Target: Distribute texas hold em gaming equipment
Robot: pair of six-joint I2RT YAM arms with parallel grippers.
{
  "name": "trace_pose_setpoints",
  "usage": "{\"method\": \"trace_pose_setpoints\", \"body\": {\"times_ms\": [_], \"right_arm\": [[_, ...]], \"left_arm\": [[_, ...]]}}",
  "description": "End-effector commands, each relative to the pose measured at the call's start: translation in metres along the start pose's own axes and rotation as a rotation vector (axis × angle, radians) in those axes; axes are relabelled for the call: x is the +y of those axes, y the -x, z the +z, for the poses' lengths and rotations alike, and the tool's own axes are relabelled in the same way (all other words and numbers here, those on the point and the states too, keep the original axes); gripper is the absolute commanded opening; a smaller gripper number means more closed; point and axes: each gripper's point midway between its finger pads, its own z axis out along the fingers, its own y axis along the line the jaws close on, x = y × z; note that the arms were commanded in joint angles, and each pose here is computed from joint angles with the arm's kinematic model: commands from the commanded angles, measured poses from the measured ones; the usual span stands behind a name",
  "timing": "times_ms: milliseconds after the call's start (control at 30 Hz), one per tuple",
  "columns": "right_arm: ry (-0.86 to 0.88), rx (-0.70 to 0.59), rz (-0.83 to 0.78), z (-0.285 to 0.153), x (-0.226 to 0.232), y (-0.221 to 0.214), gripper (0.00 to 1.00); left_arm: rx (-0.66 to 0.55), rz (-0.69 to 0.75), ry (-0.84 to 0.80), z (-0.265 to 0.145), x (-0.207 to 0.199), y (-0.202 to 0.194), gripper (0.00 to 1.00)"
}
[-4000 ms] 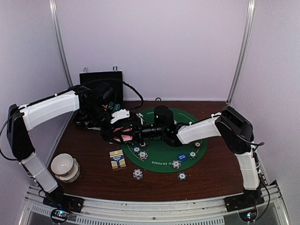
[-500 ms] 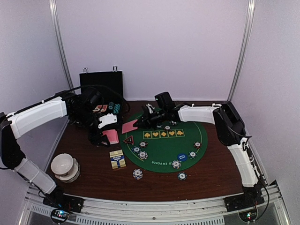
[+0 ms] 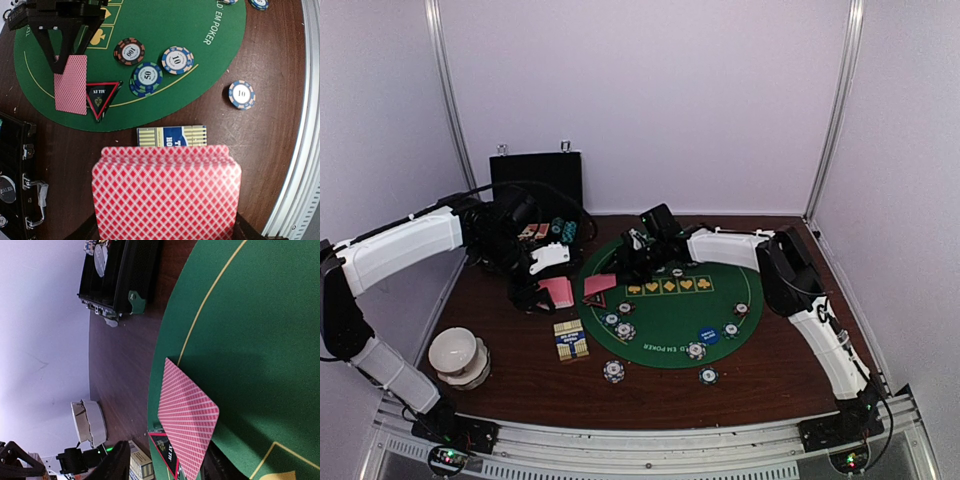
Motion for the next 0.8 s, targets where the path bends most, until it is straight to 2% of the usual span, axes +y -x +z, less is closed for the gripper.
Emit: {"method": "trace_pose_setpoints", "body": {"times_ms": [0,167,333,533,767], "right_arm": [[-0.037,-0.071,-0.103,-0.015,0.019,0.013,0.58],[-0.093,-0.094,-0.172,-0.037,0.032,0.015,0.74],[-0.097,-0.127,-0.203,-0.063,0.048,0.005,0.82],[0.111,-0.126,-0.172,-0.087,0.099,-0.029,0.86],[0.257,-0.06,-0.147,-0.088,0.131,-0.088,0.87]], "left_arm": [[-0.041,0.006,0.011,-0.007,0.002,0.008,0.0],[-0.041,0.005,0.006,-0.005,0.004,0.01,0.0],[-0.039,0.001,0.012,-0.005,0.006,0.011,0.0],[-0.047,-0.003,0.009,-0.005,0.009,0.017,0.0],[-0.056,-0.007,0.009,-0.005,0.013,0.023,0.0]]}}
